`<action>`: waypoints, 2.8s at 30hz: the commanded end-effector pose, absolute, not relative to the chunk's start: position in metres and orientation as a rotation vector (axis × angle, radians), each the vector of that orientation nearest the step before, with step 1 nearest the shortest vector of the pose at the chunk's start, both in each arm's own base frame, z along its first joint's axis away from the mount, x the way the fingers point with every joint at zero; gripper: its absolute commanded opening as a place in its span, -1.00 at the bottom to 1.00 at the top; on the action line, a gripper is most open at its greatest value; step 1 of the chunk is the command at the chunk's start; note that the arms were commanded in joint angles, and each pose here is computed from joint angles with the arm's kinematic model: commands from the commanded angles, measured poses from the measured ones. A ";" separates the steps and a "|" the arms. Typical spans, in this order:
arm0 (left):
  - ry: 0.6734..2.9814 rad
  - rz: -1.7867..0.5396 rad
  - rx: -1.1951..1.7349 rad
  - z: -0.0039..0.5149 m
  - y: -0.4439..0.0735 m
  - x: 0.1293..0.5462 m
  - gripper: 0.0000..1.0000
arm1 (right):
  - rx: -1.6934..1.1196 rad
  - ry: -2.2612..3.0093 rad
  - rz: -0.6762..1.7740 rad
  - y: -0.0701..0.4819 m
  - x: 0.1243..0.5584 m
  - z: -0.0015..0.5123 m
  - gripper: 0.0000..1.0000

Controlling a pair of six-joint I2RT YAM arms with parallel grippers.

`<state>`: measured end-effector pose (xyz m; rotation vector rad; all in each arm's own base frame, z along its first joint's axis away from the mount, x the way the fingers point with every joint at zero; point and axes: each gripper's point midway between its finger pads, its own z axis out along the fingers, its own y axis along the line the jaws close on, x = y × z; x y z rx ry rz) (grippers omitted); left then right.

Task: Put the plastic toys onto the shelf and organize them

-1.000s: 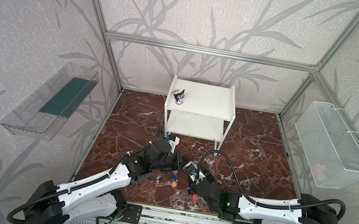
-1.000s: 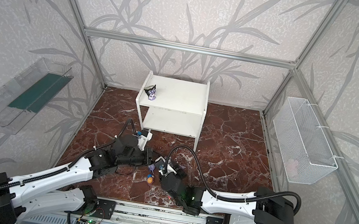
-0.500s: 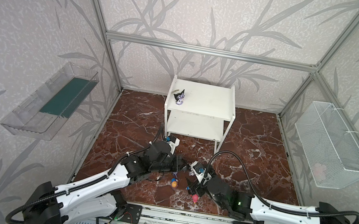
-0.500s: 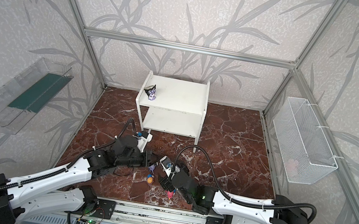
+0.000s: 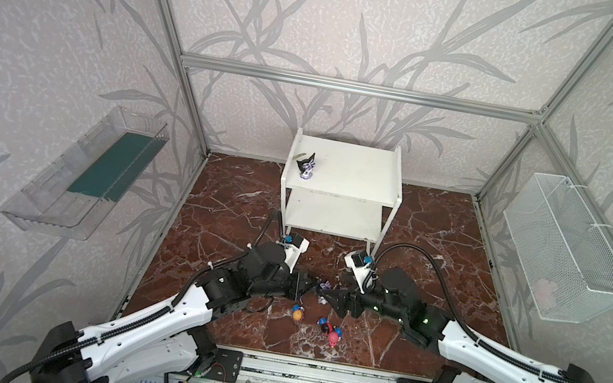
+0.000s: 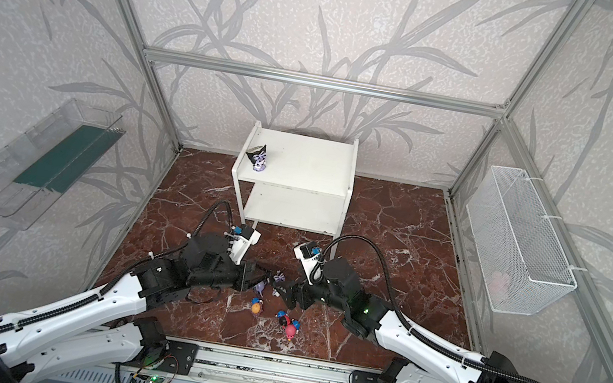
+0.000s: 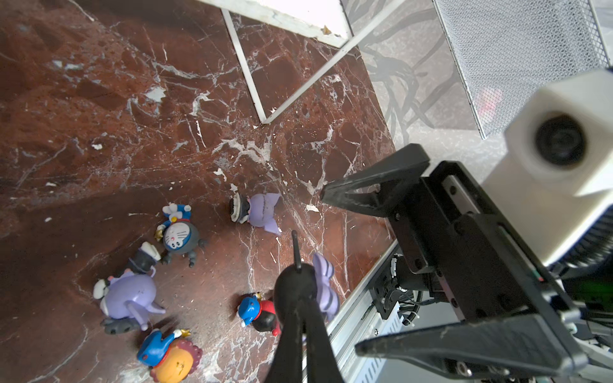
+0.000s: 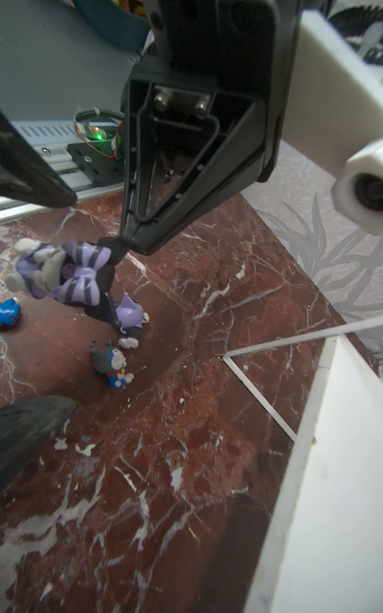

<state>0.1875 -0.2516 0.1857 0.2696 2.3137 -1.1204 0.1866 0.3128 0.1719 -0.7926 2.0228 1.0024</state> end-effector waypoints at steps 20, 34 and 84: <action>2.273 -1.162 0.416 0.195 -0.259 0.177 -1.00 | -0.823 2.027 1.064 0.327 0.187 0.178 0.38; 2.258 -1.162 0.429 0.198 -0.260 0.178 -1.00 | -0.829 2.024 1.077 0.331 0.192 0.180 -0.19; 1.991 -0.607 0.414 0.271 -0.149 0.179 0.99 | -0.550 1.242 0.665 0.346 0.302 0.443 -0.58</action>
